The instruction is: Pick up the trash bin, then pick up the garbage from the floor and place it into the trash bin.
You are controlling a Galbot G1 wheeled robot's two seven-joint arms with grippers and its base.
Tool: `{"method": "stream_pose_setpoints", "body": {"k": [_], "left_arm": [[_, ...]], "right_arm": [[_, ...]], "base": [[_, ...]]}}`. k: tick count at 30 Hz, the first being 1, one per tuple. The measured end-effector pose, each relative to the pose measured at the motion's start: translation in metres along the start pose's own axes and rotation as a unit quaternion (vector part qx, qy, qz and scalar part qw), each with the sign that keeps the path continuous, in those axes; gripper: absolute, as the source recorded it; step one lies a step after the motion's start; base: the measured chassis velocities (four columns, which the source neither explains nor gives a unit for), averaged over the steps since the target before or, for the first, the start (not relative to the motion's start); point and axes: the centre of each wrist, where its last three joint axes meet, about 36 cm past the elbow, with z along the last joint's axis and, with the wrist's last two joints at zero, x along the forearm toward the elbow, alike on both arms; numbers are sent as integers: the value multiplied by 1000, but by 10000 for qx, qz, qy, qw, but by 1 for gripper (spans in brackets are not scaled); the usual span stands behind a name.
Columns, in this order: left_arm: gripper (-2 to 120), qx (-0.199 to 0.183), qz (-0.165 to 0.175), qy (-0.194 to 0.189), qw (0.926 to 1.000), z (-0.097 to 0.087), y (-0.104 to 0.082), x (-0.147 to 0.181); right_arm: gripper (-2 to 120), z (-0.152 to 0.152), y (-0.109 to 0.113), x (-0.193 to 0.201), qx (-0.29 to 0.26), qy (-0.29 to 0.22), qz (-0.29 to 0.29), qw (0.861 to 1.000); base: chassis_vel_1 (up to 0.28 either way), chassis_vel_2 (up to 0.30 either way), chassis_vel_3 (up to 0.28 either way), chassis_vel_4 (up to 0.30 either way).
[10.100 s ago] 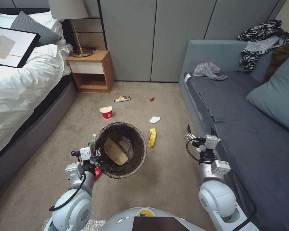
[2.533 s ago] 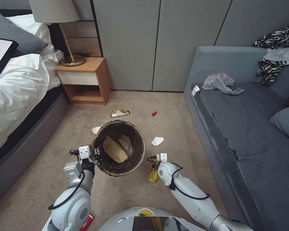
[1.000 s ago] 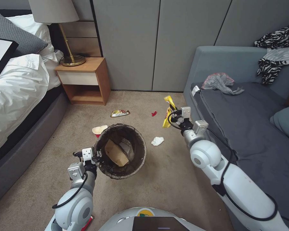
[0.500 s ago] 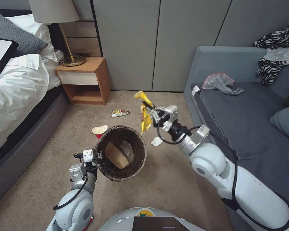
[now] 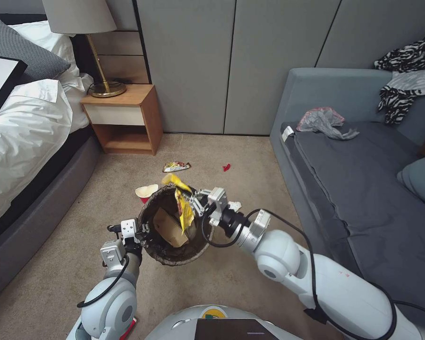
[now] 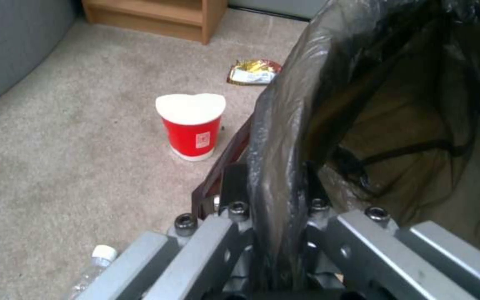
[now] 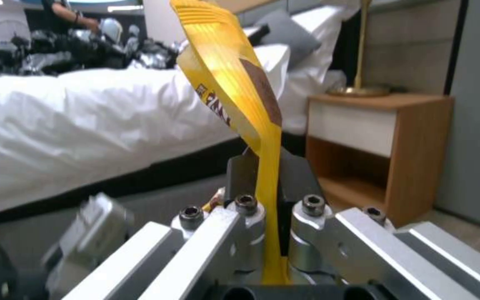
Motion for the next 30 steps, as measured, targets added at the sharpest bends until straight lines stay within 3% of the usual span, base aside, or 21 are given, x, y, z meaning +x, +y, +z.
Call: {"method": "stream_pose_setpoints", "body": {"k": [8,17,22,30], "left_arm": [[0,24,6,-28,10000,-2,0,0],[0,40,12,-45,10000,-3,0,1],[0,58,14,-66,10000,-4,0,1],[0,79,23,-87,9999,-5,-1,0]], "right_arm": [[0,29,4,-4,-36,260,-33,9996],[-1,42,4,-5,-25,392,-21,9992],[23,54,0,-6,58,550,68,9984],[48,61,1,-9,133,651,217,9976]], "base": [[0,0,0,0],[0,0,0,0],[0,0,0,0],[0,0,0,0]]}}
